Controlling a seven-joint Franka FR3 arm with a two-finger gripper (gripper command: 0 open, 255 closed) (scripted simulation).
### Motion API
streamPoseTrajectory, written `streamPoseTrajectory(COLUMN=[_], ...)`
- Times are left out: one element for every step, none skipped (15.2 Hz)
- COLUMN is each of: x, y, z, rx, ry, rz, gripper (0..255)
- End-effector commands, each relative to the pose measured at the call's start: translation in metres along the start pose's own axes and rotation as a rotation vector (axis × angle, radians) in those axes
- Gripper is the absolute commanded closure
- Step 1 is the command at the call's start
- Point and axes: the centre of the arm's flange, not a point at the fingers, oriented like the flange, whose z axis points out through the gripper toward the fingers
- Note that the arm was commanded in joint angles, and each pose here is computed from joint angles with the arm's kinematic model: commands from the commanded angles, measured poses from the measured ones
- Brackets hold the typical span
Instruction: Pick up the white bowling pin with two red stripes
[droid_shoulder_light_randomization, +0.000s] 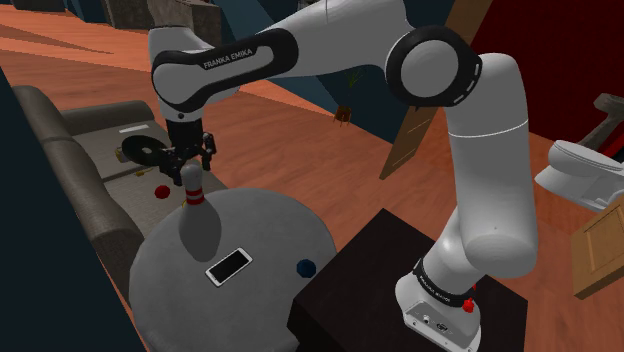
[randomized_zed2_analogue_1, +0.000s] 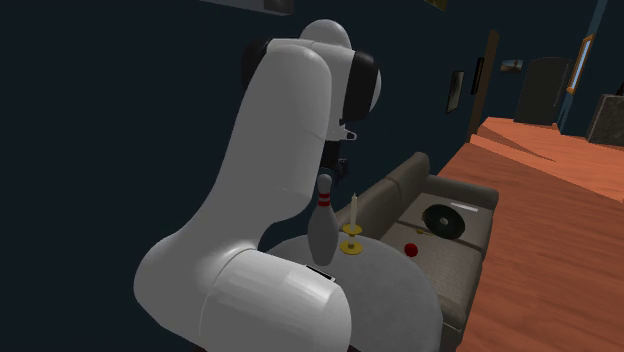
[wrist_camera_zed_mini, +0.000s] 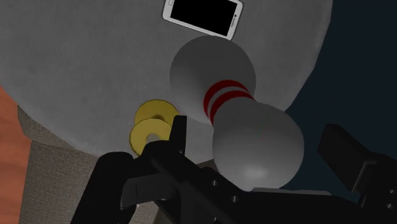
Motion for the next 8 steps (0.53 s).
streamPoseTrajectory(x=[0.0013,0.0012,0.0013,0.0013,0.0012,0.0013,0.0013,0.0013], y=[-0.0003,-0.0011,-0.0014,-0.0013,-0.0013,-0.0015,-0.0016,-0.0017], z=[0.0031,0.0032,0.0028,0.0029,0.0030,0.0031,0.0031,0.0031], rx=[0.000,0.000,0.000,0.000,0.000,0.000,0.000,0.000], ry=[0.001,0.001,0.001,0.001,0.001,0.001,0.001,0.001], rz=[0.000,0.000,0.000,0.000,0.000,0.000,0.000,0.000], gripper=[0,255,255,255,255,255,255,255])
